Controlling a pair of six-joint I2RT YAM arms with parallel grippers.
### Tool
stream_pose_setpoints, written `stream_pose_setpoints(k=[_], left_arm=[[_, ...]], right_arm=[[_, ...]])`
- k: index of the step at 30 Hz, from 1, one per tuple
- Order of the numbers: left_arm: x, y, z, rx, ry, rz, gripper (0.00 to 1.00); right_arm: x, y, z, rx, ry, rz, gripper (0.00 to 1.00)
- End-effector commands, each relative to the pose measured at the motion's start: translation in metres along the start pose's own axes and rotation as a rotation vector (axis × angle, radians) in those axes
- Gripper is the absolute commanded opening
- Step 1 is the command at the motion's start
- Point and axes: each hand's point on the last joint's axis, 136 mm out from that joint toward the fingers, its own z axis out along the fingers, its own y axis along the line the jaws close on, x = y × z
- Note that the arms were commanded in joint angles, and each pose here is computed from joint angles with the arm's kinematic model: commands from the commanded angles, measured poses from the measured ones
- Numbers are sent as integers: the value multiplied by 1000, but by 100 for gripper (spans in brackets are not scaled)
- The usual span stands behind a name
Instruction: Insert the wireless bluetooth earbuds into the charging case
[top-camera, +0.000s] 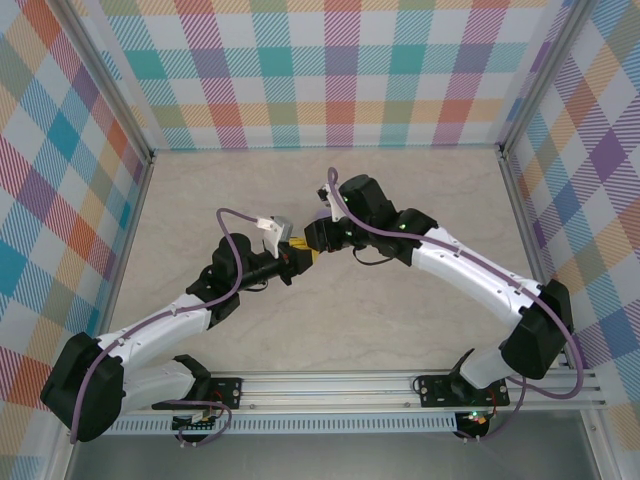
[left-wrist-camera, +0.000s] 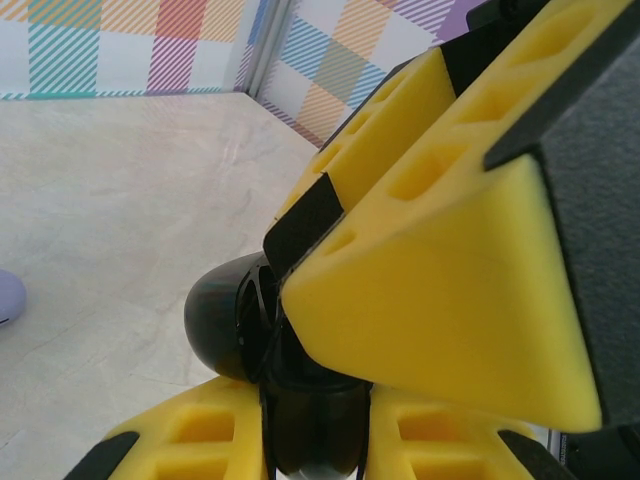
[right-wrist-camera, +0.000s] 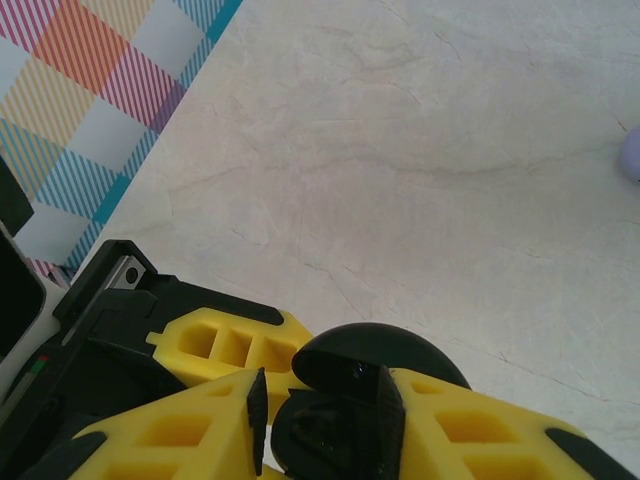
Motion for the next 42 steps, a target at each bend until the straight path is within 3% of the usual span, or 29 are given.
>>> stream_pose_setpoints(k=[1,10,14,19,27,42], left_arm=[[-26,-16,-5,50,-75,69,9],[-31,-24,-10,73,-89,85,9],[-39,-34,-13,117,-110,91,9],[-52,-51,-17,200,-146,90,8],[-67,-70,-20,306,-186,77,8],[-58,-82,-12,378,-123,46,7]], right_arm=[[-17,14,-27,-16,-69,-30,39],[-24,-10,-59,98,-147,-27,45],[-22,-37,-67,106,-145,32,42],[-15,-55,-64,24,-101,77,32],[-5,-43,-49,-145,-42,62,22],[-10,-22,-48,-292,-66,41,19]])
